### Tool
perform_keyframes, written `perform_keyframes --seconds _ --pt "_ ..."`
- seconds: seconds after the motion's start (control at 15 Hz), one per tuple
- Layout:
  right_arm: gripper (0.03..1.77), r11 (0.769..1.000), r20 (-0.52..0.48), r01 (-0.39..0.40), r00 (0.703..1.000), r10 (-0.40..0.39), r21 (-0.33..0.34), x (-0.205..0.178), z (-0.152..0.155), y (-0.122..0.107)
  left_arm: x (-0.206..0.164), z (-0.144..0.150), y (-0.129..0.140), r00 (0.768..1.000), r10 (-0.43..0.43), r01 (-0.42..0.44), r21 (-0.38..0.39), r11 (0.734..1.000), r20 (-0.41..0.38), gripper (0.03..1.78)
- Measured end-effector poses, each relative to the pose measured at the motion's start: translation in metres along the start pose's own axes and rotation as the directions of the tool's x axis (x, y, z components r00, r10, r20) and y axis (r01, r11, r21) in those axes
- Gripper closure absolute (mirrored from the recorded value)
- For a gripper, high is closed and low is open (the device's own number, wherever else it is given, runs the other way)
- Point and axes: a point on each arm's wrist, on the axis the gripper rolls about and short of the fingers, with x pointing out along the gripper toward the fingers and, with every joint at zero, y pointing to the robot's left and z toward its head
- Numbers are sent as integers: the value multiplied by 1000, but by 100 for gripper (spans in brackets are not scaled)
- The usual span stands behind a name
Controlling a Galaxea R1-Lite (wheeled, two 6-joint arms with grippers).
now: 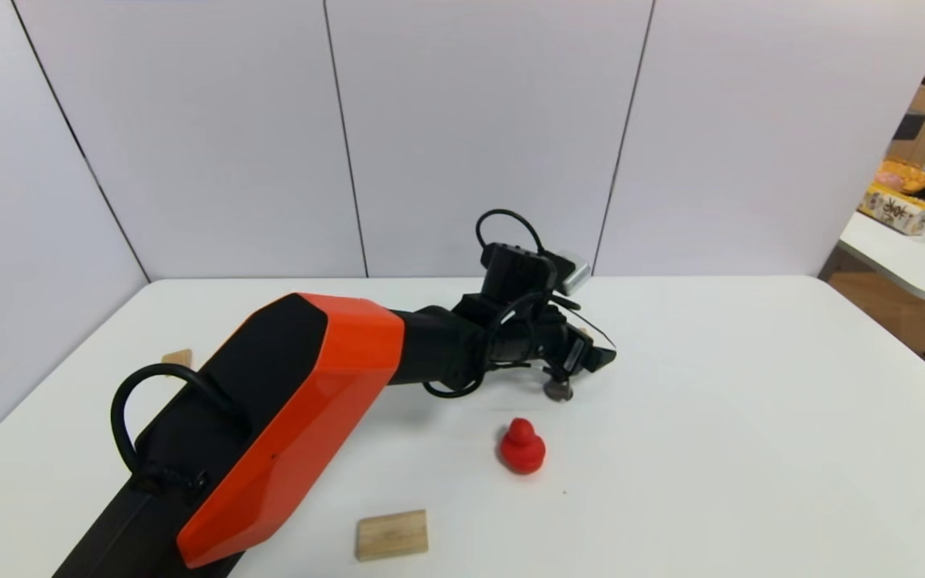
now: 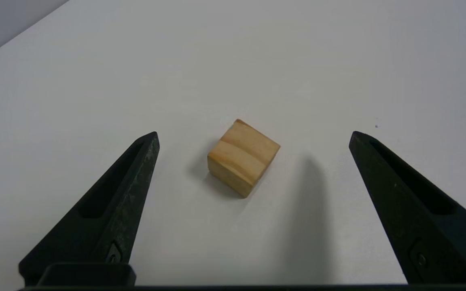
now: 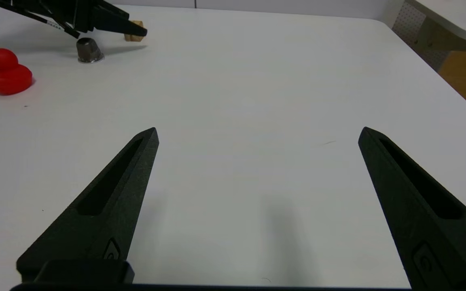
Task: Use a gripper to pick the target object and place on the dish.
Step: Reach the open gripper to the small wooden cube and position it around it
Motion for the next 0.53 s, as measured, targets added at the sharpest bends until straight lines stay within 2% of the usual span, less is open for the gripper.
perform_keyframes --seconds 0.27,0.53 --pt "9 1000 0 0 1000 0 0 0 0 0 -1 2 1 1000 18 -17 -36 999 8 12" --pt "9 1000 0 0 1000 0 0 0 0 0 -1 6 0 993 112 -109 -85 990 27 12"
